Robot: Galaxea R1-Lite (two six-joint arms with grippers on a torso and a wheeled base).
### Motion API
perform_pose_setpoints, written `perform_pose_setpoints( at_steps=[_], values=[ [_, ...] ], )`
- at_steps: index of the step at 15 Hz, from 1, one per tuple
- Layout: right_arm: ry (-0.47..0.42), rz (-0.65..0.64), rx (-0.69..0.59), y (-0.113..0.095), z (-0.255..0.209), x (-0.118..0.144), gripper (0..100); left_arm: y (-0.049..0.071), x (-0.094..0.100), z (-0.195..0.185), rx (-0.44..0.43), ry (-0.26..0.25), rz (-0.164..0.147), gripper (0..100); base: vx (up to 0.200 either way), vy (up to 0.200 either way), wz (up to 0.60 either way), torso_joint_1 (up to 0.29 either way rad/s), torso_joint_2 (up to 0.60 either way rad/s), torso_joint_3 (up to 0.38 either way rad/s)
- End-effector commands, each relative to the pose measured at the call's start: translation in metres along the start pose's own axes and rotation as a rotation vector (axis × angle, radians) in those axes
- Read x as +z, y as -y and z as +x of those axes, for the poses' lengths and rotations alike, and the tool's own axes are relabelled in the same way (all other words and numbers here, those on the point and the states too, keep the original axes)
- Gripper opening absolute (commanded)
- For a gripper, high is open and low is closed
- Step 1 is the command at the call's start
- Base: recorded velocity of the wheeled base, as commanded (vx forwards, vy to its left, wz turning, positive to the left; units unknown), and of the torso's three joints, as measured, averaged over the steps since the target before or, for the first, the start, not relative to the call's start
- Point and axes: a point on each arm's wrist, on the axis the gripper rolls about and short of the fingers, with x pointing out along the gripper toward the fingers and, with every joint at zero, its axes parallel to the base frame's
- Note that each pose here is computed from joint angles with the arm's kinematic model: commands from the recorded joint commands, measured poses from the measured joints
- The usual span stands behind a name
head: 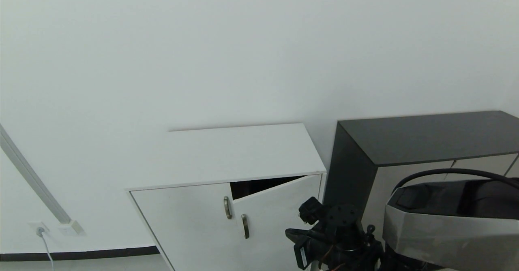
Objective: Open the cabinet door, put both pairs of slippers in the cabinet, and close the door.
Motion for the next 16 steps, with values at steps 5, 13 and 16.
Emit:
perform_pose_setpoints(
  at_steps=[5, 13, 16],
  values=[
    [0.006, 0.017, -0.046, 0.019, 0.046, 0.006, 0, 0.000, 0.000, 0.000, 0.000, -0.001, 0.000, 0, 0.000, 0.000, 0.00, 0.000, 0.00, 0.000],
    [0.036, 0.036, -0.100, 0.046, 0.068, 0.027, 0, 0.000, 0.000, 0.000, 0.000, -0.001, 0.000, 0, 0.000, 0.000, 0.00, 0.000, 0.00, 0.000],
    [0.035, 0.037, -0.100, 0.047, 0.077, 0.030, 0, 0.000, 0.000, 0.000, 0.000, -0.001, 0.000, 0, 0.000, 0.000, 0.00, 0.000, 0.00, 0.000]
  ],
)
